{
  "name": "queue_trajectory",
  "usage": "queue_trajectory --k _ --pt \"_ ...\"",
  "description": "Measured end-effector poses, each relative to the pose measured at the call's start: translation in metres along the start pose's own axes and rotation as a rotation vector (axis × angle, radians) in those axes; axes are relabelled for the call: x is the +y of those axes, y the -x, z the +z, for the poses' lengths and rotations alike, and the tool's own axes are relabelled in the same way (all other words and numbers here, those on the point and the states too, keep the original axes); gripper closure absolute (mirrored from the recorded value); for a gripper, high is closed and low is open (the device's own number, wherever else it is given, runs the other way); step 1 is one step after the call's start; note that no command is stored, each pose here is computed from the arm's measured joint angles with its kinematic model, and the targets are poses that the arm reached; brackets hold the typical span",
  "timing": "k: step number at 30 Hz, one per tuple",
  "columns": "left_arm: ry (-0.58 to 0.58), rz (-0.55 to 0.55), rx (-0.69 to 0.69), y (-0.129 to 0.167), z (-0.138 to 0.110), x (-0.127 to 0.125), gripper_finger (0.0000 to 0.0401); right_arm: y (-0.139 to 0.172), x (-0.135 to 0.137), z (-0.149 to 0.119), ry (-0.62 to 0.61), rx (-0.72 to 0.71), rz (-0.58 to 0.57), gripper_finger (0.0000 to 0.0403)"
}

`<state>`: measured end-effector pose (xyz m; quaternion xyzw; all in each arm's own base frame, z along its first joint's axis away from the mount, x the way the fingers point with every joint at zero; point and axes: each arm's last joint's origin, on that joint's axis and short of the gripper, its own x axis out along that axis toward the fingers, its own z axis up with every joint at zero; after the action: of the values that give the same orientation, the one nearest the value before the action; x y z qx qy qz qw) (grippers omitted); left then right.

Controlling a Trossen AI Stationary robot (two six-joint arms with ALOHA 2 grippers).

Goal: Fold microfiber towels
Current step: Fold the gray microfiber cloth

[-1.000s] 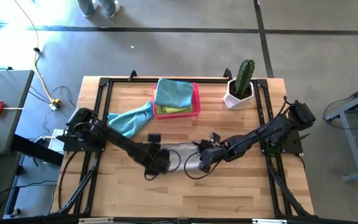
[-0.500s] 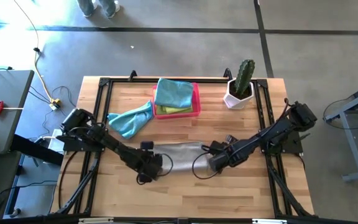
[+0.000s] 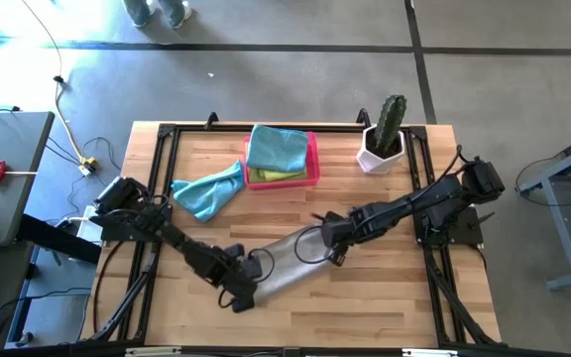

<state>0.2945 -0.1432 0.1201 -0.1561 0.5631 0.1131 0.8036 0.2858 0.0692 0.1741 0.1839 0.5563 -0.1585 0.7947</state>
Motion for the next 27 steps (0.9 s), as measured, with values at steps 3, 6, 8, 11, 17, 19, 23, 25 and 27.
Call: queue_trajectory --k 3,6,8,11,17,19,23,25,27 --pt "0.017 0.005 -0.014 0.0 -0.003 -0.003 0.0314 0.001 0.0 0.007 -0.014 -0.048 0.033 0.0265" --pt "0.036 0.016 -0.028 0.001 -0.004 -0.004 0.0314 0.0 -0.003 0.014 -0.056 -0.089 0.038 0.0265" --pt "0.035 0.023 -0.038 0.001 -0.005 -0.005 0.0314 0.0 -0.004 0.019 -0.062 -0.112 0.058 0.0262" --pt "0.032 0.024 -0.043 0.001 -0.006 -0.006 0.0314 0.0 -0.004 0.021 -0.069 -0.103 0.094 0.0244" --pt "0.029 0.03 -0.051 0.001 -0.006 -0.006 0.0314 -0.002 -0.018 0.018 -0.123 -0.001 0.033 0.0185" --pt "0.027 0.036 -0.058 0.001 -0.006 -0.006 0.0314 -0.002 -0.021 0.016 -0.113 0.019 0.011 0.0178" --pt "0.027 0.038 -0.06 0.001 -0.006 -0.006 0.0314 0.001 -0.02 0.016 -0.059 0.018 0.028 0.0186" --pt "0.027 0.038 -0.06 0.001 -0.006 -0.006 0.0314 0.0 -0.02 0.015 -0.036 0.019 0.021 0.0195" --pt "0.026 0.04 -0.063 0.001 -0.006 -0.006 0.0314 -0.006 -0.021 0.011 -0.03 -0.005 0.032 0.0203"
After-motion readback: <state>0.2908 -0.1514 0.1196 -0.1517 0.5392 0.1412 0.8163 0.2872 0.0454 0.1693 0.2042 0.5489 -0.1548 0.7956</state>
